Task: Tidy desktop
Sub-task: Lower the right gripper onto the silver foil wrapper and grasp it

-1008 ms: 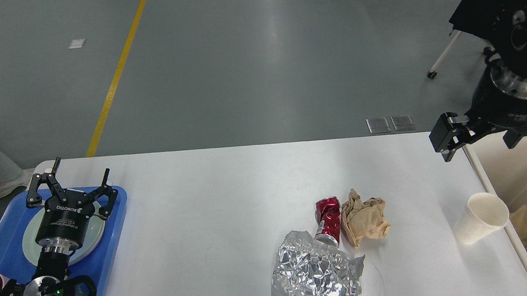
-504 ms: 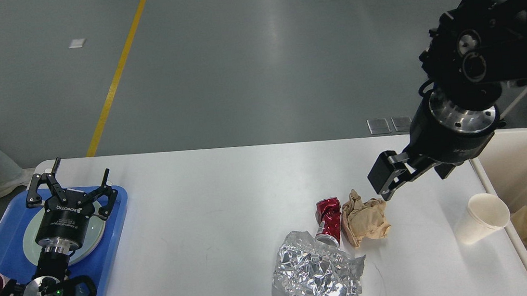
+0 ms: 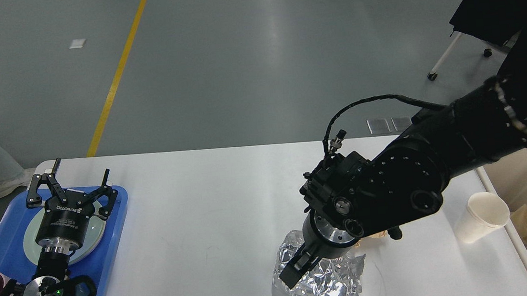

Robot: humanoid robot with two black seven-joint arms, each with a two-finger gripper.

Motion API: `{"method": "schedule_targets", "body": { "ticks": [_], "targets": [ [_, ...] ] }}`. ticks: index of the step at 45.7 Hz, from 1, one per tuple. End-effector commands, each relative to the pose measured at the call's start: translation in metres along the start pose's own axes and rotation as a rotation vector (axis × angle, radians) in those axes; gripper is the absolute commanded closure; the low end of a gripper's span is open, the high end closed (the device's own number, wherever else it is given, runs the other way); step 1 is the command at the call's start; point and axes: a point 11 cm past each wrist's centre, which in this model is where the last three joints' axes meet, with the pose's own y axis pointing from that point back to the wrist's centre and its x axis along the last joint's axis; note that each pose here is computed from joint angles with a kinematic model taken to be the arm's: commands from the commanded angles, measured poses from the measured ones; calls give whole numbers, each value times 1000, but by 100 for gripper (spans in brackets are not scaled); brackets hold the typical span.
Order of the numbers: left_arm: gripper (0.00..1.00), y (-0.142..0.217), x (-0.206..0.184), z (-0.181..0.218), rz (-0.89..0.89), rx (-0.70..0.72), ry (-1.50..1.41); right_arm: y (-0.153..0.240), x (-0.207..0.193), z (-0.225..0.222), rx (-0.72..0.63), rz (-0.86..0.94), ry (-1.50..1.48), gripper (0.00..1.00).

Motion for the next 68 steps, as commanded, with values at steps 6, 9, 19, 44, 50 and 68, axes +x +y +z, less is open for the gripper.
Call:
{"method": "schedule_targets", "body": {
  "ticks": [6,9,19,44,50,68],
  "targets": [
    [4,0,0,0,0,0,0,-44,-5,-20,51,-5,21,2],
    [4,0,0,0,0,1,0,-65,-21,-34,86,-44,19,2],
    [4,0,0,0,-2,1,0,-97,-35,-47,118,-44,46,4],
    [4,0,0,0,-2,1,0,-118,-43,-8,2,-45,37,33],
    [4,0,0,0,0,1,0,-123,-54,-5,-8,-71,47,59],
    [4,0,0,0,0,1,0,-123,-55,-6,-2,-82,37,97]
  ]
}}
